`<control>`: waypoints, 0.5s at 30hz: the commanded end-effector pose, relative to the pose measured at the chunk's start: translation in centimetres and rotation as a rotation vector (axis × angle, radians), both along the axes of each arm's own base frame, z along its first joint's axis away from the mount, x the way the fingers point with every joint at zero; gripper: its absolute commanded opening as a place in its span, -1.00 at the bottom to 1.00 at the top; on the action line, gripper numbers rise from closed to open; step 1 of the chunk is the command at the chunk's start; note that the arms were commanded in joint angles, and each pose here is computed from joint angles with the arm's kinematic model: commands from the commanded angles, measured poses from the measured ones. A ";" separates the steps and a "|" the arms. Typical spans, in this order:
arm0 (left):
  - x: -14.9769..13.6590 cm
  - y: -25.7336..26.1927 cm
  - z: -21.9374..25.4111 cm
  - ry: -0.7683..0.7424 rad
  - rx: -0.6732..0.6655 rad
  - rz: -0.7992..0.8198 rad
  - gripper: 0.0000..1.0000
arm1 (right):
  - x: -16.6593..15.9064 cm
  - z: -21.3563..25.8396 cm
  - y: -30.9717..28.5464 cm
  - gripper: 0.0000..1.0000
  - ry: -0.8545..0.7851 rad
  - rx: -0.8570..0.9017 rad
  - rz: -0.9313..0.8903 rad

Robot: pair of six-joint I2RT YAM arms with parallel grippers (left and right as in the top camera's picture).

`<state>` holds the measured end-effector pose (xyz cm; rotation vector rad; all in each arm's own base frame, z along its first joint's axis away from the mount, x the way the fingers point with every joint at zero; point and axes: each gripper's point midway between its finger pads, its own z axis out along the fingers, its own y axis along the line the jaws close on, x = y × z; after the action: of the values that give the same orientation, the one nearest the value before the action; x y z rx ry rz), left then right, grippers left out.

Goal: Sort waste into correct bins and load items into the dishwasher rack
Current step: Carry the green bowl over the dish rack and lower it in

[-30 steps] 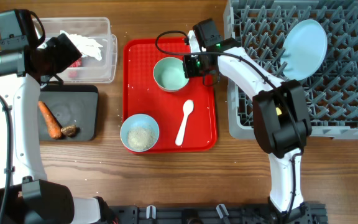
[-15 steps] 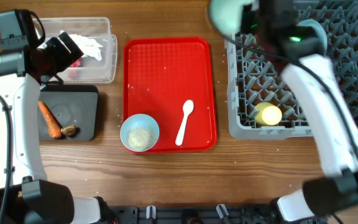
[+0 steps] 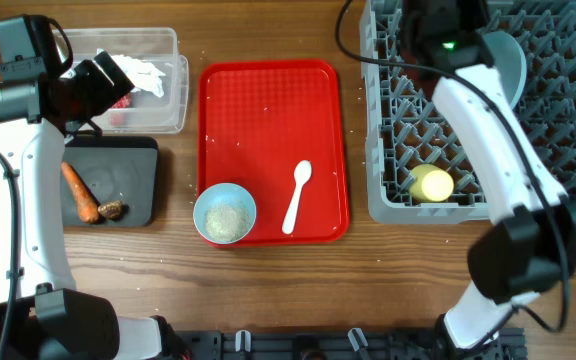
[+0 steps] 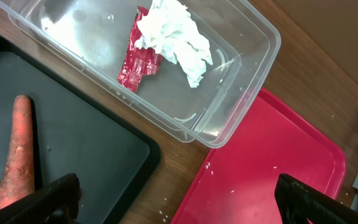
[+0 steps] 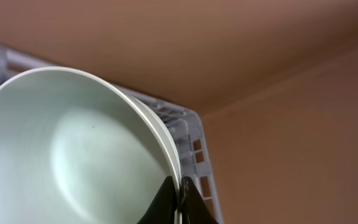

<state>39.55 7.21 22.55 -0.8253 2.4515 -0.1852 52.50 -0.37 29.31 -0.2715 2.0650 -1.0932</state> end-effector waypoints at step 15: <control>0.0 0.2 -0.3 0.008 -0.003 0.010 1.00 | 3.3 -8.6 0.5 -0.91 0.313 -0.278 0.086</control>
<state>39.55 7.20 22.56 -0.8252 2.4516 -0.1857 55.36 0.08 21.80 -0.6103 2.1415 -1.2904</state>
